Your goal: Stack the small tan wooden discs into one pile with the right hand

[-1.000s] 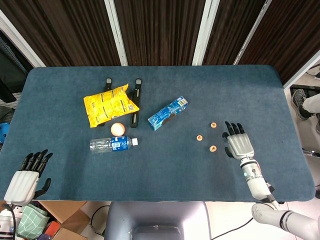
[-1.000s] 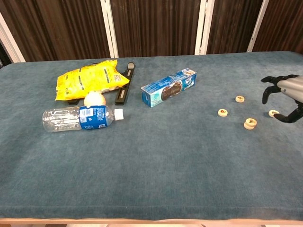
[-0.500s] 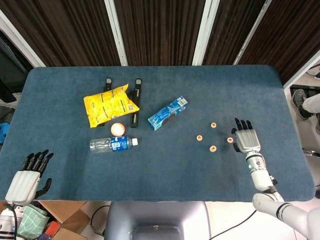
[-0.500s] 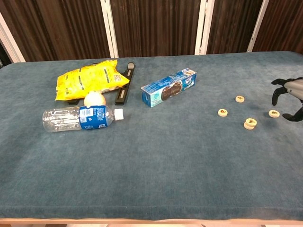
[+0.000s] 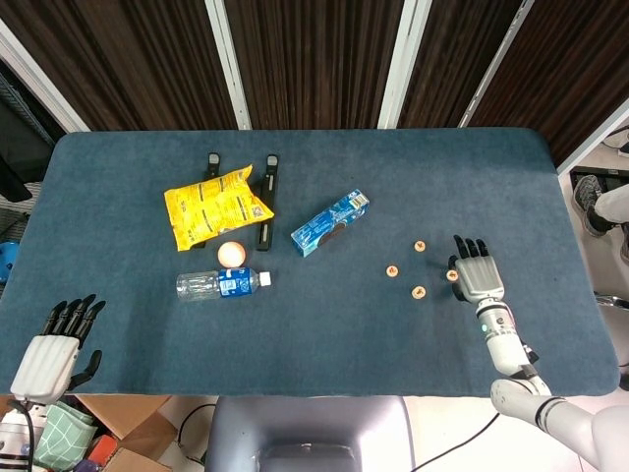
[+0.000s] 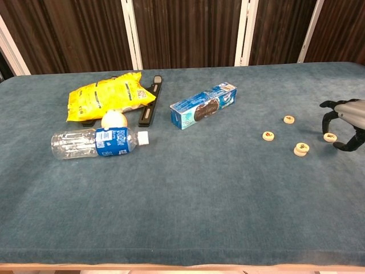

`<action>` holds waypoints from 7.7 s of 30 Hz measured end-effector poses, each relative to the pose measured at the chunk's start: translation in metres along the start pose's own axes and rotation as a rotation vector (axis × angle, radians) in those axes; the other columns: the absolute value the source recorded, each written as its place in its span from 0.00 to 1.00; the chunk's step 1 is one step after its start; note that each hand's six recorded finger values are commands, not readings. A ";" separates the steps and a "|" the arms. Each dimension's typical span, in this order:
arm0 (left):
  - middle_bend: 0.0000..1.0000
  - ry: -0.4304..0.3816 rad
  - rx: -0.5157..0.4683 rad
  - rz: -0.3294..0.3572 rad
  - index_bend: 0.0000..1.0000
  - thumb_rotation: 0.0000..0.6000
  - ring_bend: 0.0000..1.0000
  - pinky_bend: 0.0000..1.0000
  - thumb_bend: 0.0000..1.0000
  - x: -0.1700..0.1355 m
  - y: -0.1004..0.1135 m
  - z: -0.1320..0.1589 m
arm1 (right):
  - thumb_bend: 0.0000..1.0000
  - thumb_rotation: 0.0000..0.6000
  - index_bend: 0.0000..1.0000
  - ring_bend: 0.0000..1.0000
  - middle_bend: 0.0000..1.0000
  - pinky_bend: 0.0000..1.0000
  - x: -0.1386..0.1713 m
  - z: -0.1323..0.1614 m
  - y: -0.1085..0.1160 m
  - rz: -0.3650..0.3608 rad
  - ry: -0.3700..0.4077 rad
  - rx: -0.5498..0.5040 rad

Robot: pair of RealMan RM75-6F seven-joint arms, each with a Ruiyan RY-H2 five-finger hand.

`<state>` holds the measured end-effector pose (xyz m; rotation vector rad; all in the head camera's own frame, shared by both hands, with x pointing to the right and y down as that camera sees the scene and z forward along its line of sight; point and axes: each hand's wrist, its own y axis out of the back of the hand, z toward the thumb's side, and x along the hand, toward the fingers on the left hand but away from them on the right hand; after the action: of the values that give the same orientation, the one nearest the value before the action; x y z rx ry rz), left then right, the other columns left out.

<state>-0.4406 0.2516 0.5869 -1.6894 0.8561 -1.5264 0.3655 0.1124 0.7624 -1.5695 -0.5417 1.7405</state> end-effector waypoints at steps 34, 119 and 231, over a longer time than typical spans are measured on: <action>0.00 -0.005 -0.001 0.006 0.00 1.00 0.00 0.03 0.49 -0.002 0.001 0.001 | 0.50 1.00 0.61 0.00 0.02 0.00 0.038 0.040 0.035 -0.121 0.142 -0.053; 0.00 0.008 -0.010 0.005 0.00 1.00 0.00 0.03 0.49 -0.002 0.002 -0.003 | 0.42 1.00 0.39 0.00 0.00 0.00 0.016 0.047 0.021 -0.016 0.116 -0.046; 0.00 0.011 -0.007 -0.013 0.00 1.00 0.00 0.03 0.49 0.000 -0.002 -0.002 | 0.49 1.00 0.66 0.00 0.02 0.01 0.045 0.052 0.043 -0.076 0.258 -0.087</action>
<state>-0.4423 0.2526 0.5892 -1.6963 0.8586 -1.5446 0.3053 0.1258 0.7101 -1.7786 -0.5464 1.4468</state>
